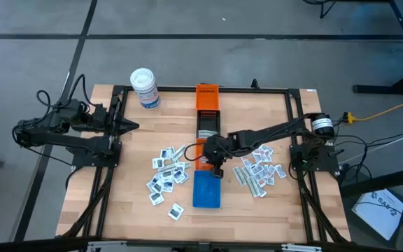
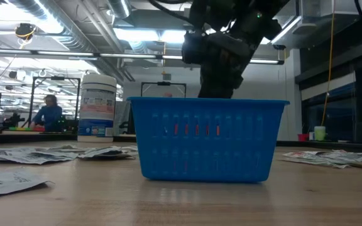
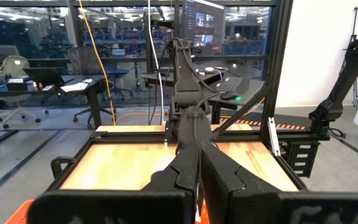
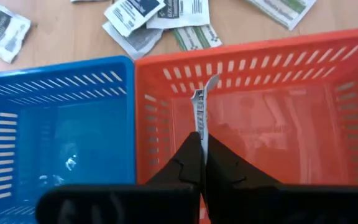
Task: Pick & Place First Aid Supplies
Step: Put the orange ointment pack into the bottom orange bin
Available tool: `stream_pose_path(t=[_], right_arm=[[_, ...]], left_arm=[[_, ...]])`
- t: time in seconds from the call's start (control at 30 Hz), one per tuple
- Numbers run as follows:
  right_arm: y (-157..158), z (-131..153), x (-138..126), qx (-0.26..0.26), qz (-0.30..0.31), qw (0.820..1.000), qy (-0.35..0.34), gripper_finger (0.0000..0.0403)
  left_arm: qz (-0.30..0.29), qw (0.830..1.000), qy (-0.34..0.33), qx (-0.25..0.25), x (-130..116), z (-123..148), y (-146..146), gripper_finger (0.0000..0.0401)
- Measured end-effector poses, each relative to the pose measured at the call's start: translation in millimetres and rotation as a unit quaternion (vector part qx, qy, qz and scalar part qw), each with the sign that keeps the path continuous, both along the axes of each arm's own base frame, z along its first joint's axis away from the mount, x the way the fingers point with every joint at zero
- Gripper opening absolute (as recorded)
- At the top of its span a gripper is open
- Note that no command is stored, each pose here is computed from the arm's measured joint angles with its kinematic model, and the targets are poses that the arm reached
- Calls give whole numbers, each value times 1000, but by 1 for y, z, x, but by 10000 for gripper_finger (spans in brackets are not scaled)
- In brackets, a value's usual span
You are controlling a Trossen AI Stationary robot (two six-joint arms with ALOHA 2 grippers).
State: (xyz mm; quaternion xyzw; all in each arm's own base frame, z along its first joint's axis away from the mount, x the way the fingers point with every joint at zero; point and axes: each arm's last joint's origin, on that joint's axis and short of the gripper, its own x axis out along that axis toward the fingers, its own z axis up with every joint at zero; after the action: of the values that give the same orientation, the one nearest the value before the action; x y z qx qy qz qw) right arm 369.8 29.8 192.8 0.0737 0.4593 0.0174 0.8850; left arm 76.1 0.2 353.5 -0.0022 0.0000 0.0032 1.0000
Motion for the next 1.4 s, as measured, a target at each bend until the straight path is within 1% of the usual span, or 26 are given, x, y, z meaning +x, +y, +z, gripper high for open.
stream_pose_path(t=[0.2, 0.4, 0.47, 0.57, 0.7, 0.8, 1.0, 1.17, 1.4], right_arm=[[-4, 0, 0, 1, -11, 1000, -1, 45], [-6, 2, 0, 2, -19, 1000, -2, 100], [-6, 6, -1, 2, -18, 1000, -7, 116], [-8, 20, -7, 0, -15, 1000, -22, 131], [-13, 39, -19, 1, -22, 999, -25, 135], [-15, 53, -30, 11, -39, 999, -23, 133], [-16, 70, -57, 42, -87, 995, 25, 130], [-9, 74, -75, 70, -135, 985, 82, 130], [7, 69, -89, 96, -188, 967, 144, 130]], left_arm=[[0, 1000, 0, 0, 0, 0, 0, 11], [0, 1000, 0, 0, 0, 0, 0, 11], [0, 1000, 0, 0, 0, 0, 0, 9], [0, 1000, 0, 0, 0, 0, 0, 8], [0, 1000, 0, 0, 0, 0, 0, 12], [0, 1000, 0, 0, 0, 0, 0, 13], [0, 1000, 0, 0, 0, 0, 0, 8], [0, 1000, 0, 0, 0, 0, 0, 11], [0, 1000, 0, 0, 0, 0, 0, 10]])
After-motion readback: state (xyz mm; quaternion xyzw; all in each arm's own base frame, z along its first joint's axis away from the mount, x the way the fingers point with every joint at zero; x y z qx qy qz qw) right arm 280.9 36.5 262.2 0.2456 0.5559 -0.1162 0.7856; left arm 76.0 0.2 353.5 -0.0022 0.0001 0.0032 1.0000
